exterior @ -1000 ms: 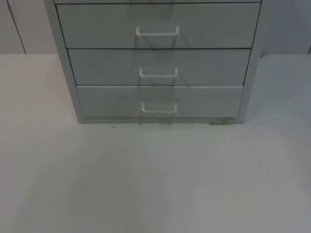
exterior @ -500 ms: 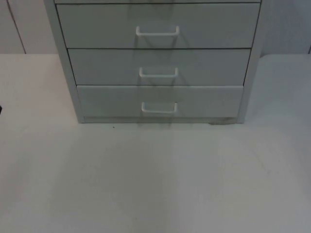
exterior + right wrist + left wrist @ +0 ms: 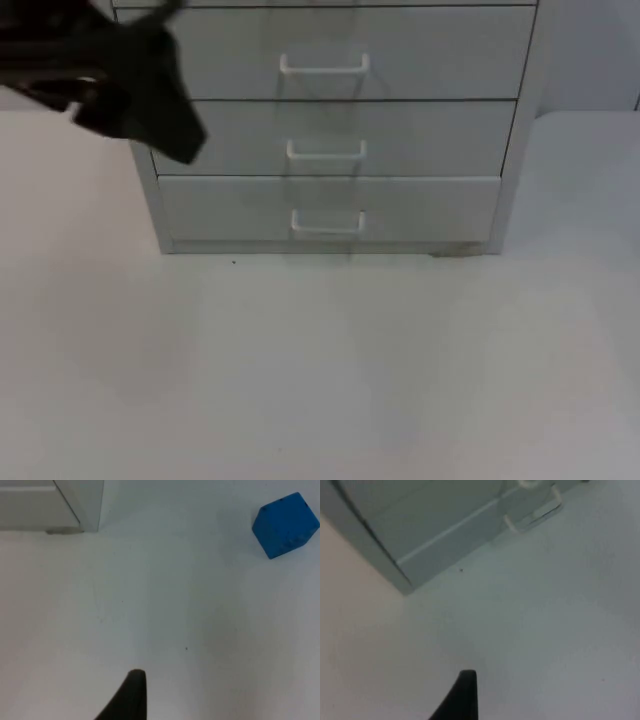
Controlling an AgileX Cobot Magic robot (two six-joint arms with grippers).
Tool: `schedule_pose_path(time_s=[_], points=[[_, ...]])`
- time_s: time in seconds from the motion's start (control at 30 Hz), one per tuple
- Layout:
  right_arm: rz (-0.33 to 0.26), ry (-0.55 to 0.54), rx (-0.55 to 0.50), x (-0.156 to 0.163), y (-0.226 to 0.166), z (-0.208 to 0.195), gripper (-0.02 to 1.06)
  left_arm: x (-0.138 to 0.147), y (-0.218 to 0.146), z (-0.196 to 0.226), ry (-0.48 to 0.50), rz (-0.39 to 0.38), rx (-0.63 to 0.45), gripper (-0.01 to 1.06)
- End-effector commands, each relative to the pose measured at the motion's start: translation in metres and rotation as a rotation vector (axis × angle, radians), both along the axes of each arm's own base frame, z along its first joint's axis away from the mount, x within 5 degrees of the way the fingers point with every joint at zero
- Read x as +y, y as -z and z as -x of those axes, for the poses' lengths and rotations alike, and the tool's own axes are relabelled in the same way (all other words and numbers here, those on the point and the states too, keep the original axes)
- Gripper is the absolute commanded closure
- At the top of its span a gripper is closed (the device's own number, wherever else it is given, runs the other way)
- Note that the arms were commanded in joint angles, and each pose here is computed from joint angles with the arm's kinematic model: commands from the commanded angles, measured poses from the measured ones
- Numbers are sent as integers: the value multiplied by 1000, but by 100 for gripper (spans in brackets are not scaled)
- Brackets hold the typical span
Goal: Open the drawer with the left hand, place the block into the drawer with the right hand, then close the drawer with the left hand.
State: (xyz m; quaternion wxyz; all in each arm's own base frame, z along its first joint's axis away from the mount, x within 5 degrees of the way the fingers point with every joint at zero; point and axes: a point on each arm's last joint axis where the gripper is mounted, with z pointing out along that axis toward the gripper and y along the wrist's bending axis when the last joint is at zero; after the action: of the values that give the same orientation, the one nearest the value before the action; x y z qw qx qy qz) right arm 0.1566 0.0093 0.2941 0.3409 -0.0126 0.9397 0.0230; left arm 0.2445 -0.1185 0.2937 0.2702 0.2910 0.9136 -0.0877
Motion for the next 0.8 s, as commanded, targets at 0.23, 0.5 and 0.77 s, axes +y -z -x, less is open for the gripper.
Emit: schedule_pose_path(time_s=[0.23,0.5,0.77], points=[[2,5,1,-1,-1,0,-1,-76,36,-29,333,-387,-130,8],[2,5,1,-1,-1,0,-1,-118,89,-34,612,-567,-201,8],[4,5,1,-1,-1,0,-1,-132,137,-41,742,-664,-188,23]])
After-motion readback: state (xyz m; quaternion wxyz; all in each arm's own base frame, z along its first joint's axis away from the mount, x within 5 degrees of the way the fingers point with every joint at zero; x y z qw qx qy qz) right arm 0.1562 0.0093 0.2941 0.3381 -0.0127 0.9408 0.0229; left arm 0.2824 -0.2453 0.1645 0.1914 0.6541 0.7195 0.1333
